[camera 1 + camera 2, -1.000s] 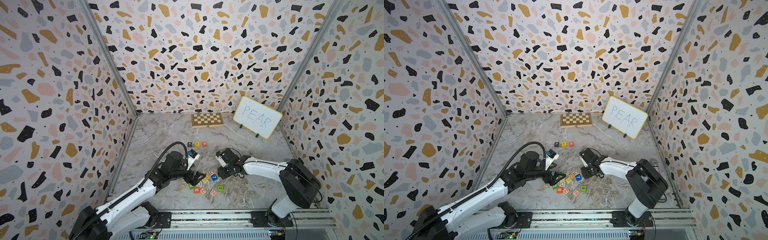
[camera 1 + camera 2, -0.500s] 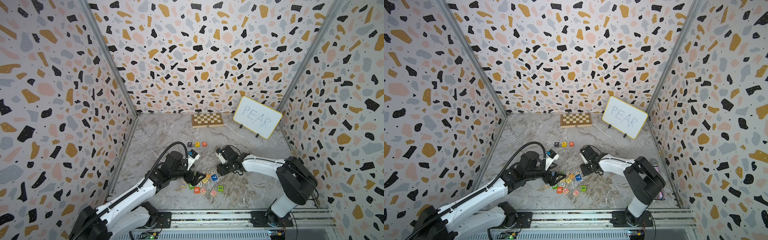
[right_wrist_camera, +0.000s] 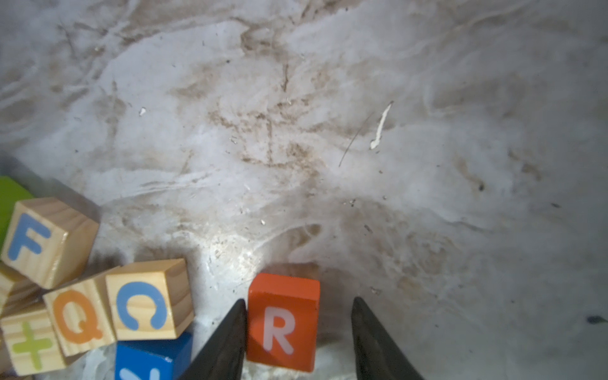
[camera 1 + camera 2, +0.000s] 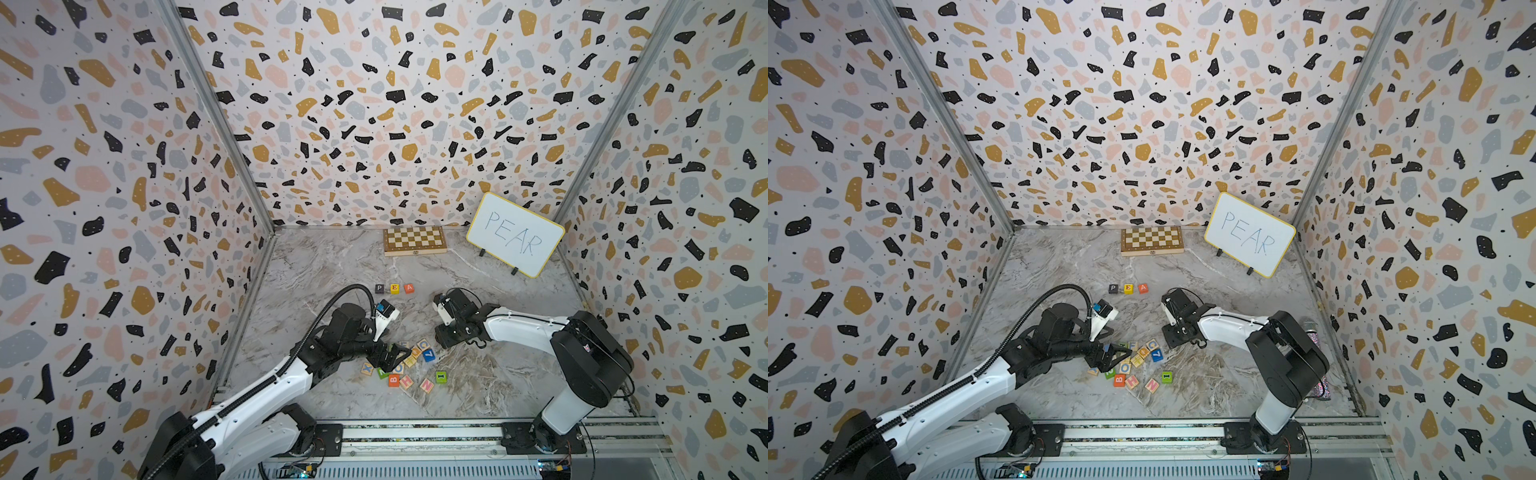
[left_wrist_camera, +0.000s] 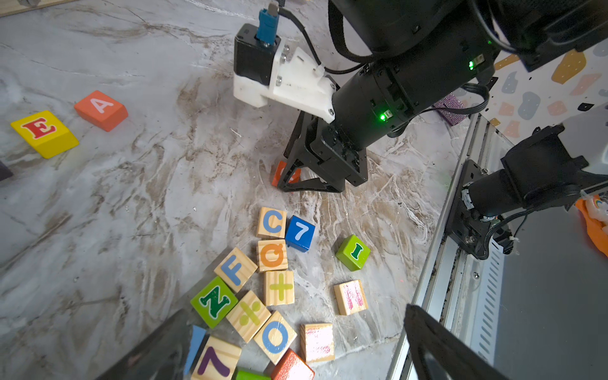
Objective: Spell the uppercase word “pear” with letter blocks
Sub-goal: Pick up the letter block from the center of the board.
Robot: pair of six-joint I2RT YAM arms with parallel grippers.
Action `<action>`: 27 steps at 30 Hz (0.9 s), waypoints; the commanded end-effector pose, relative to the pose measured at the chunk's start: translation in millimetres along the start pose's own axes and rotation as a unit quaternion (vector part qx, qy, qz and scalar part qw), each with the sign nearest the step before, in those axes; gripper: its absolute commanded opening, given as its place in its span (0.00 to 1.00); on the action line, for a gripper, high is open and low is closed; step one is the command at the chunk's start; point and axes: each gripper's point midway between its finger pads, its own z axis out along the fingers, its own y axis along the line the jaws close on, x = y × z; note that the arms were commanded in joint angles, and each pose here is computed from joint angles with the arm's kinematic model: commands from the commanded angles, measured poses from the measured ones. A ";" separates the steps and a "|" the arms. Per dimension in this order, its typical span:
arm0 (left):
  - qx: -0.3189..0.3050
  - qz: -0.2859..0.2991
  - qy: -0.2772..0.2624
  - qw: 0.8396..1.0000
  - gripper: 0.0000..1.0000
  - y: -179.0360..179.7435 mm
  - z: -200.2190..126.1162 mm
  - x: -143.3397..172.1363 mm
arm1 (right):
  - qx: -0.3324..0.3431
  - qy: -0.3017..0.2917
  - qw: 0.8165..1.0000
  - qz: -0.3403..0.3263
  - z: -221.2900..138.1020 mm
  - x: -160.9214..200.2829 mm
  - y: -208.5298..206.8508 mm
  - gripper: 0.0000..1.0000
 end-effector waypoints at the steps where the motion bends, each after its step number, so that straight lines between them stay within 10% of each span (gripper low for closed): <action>1: 0.002 0.015 -0.017 1.000 0.99 -1.3 1.3 -8.0 | -0.001 0.033 0.999 0.010 0.7 17.5 0.5 0.47; 27: 0.004 0.020 -0.024 0.999 0.99 -0.5 5.9 -12.9 | 0.005 0.013 1.000 0.011 -10.0 4.2 0.7 0.21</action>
